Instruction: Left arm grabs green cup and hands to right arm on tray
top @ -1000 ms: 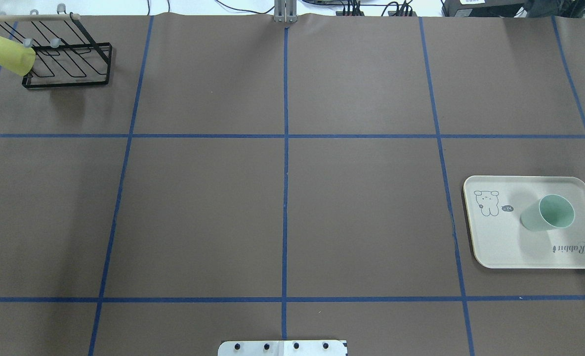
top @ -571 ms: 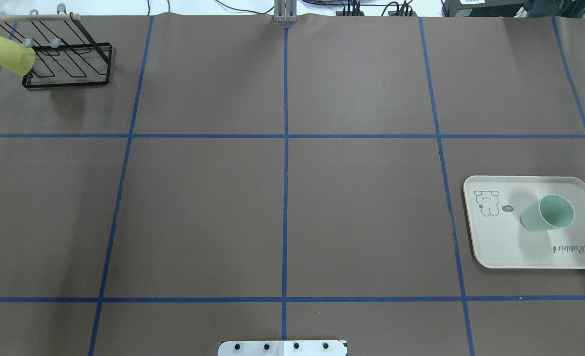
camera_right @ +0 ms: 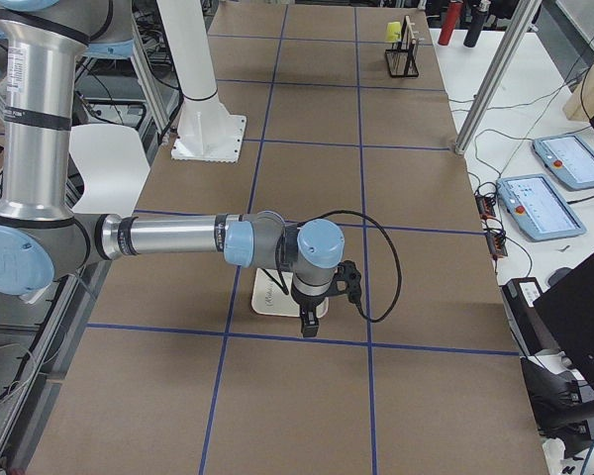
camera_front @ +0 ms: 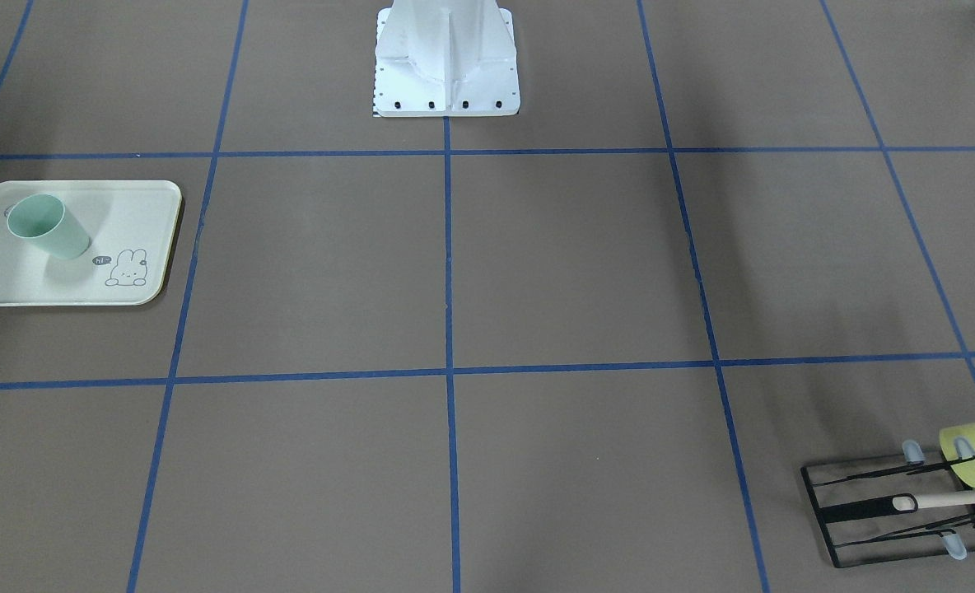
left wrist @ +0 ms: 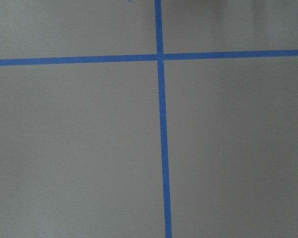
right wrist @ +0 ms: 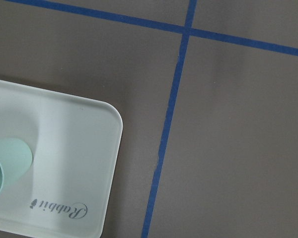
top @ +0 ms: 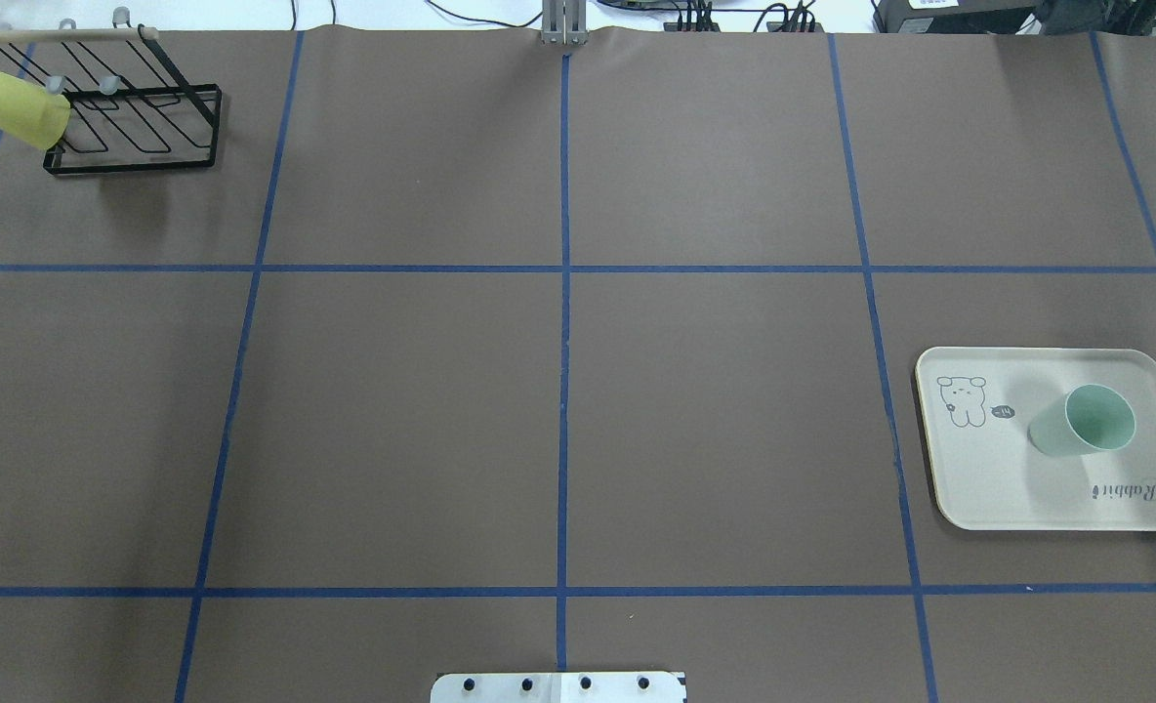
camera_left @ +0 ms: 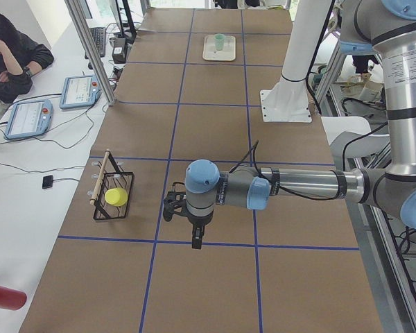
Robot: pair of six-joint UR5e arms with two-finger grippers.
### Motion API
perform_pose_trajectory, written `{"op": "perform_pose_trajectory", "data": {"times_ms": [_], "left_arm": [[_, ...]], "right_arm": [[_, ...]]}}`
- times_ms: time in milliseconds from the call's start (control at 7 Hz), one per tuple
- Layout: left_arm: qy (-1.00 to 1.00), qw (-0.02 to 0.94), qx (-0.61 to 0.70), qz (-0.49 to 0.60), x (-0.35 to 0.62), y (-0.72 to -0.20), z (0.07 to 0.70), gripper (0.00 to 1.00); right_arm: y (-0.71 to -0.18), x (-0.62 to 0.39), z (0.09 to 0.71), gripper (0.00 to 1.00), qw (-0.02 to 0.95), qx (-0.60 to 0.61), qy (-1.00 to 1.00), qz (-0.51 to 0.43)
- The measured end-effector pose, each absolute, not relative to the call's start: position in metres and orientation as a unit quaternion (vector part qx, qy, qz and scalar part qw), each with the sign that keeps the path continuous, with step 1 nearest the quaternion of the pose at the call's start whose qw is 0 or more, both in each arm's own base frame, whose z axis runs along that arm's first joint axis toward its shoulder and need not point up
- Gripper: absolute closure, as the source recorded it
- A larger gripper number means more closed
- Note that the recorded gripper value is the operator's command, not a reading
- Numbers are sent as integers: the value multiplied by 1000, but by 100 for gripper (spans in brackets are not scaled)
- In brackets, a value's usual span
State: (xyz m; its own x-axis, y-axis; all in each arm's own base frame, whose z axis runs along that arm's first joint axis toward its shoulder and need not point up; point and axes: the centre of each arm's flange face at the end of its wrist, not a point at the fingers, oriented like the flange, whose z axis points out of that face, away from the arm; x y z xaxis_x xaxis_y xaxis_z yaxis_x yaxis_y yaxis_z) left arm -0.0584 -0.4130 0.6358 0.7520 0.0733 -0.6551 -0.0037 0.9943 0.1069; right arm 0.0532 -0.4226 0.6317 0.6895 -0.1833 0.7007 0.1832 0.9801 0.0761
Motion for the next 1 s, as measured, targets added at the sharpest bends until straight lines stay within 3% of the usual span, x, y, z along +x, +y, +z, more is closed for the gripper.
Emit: {"op": "perform_pose_trajectory", "data": {"times_ms": [1000], "left_arm": [[343, 937, 57, 26, -66, -424, 626, 0]], "right_arm": [[-425, 53, 640, 1, 919, -5, -381, -98]]}}
